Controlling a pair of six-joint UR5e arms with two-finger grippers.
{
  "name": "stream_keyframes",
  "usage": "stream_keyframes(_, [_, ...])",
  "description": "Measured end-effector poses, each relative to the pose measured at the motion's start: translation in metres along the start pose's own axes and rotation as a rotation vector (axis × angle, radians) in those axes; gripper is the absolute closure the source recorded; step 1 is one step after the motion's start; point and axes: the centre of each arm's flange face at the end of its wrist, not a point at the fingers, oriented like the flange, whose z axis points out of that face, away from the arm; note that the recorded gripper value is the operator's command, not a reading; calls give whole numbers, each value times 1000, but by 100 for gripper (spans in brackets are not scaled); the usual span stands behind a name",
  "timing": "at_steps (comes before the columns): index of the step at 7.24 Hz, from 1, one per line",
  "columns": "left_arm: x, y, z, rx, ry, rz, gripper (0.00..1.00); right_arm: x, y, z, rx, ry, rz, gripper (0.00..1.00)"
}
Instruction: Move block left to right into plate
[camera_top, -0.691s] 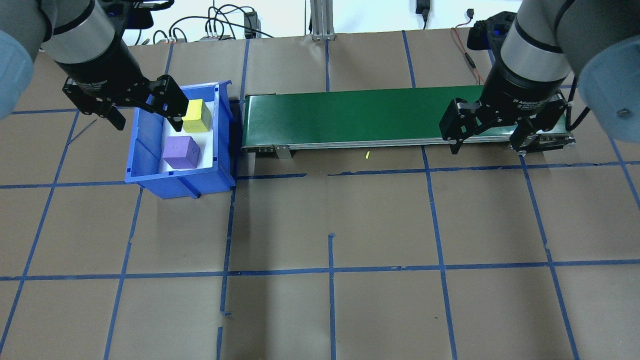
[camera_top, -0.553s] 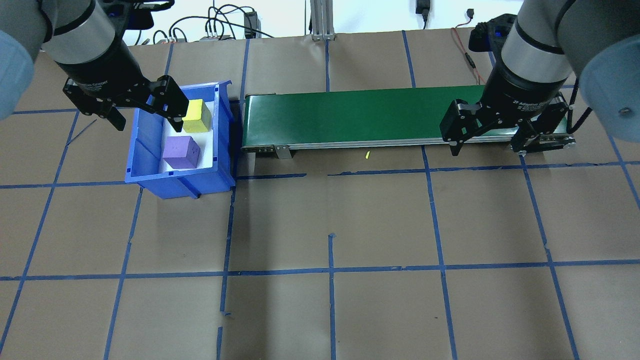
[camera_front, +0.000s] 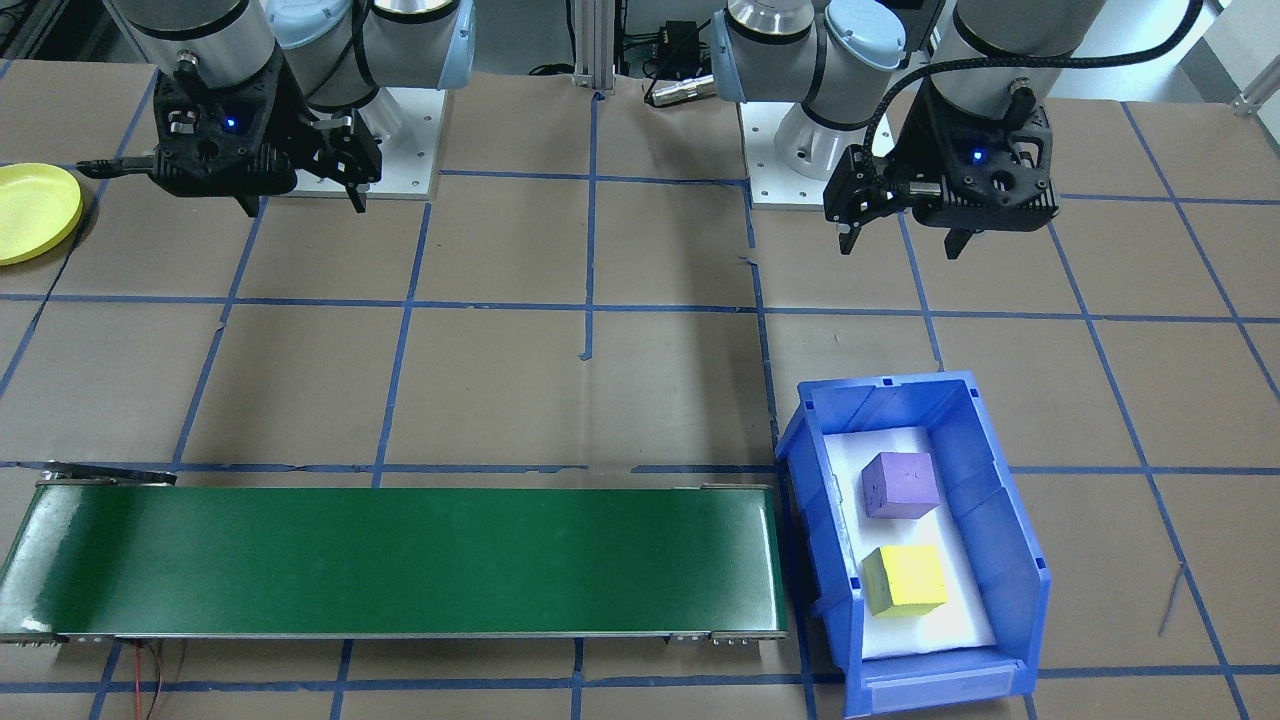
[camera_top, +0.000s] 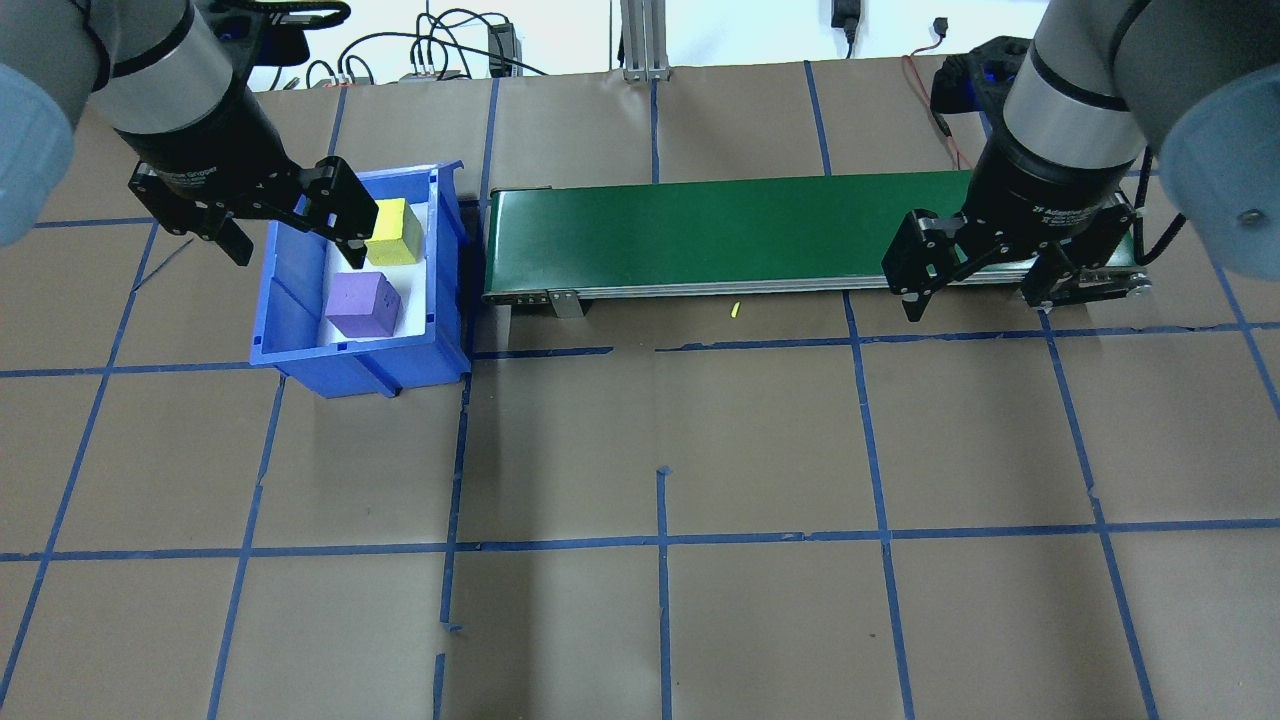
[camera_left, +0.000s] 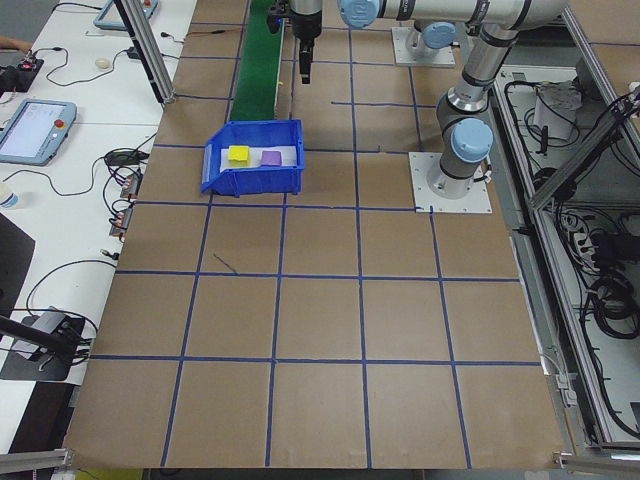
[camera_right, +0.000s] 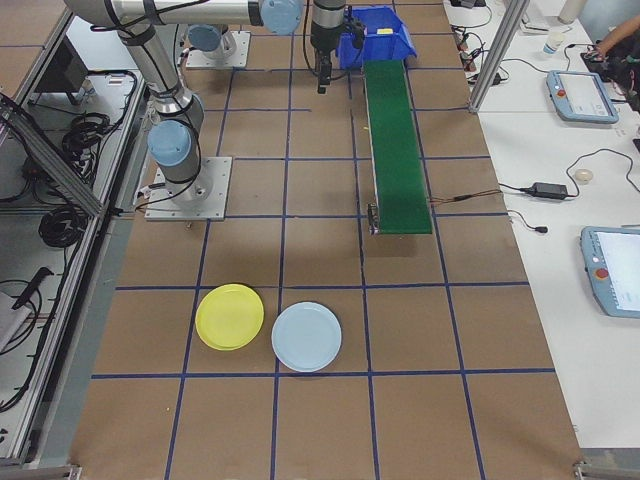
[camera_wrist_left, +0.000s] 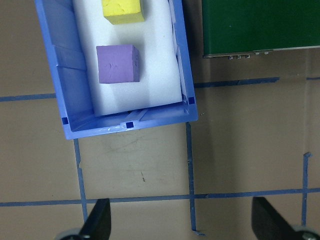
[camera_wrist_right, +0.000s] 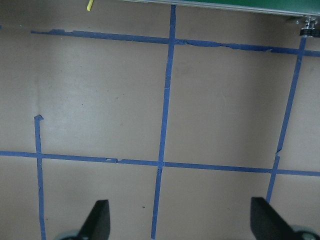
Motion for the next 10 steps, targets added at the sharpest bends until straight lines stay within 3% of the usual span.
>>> stream_keyframes(5, [-63,-106,129,-26,20,86,0,0,0,0,0,10,-6,0])
stream_keyframes(7, [-79,-126,174,-43,26,120,0,0,1,0,0,11,-6,0])
stream_keyframes(10, [-81,-134,225,-29,21,139,2,0,0,1,-1,13,-6,0])
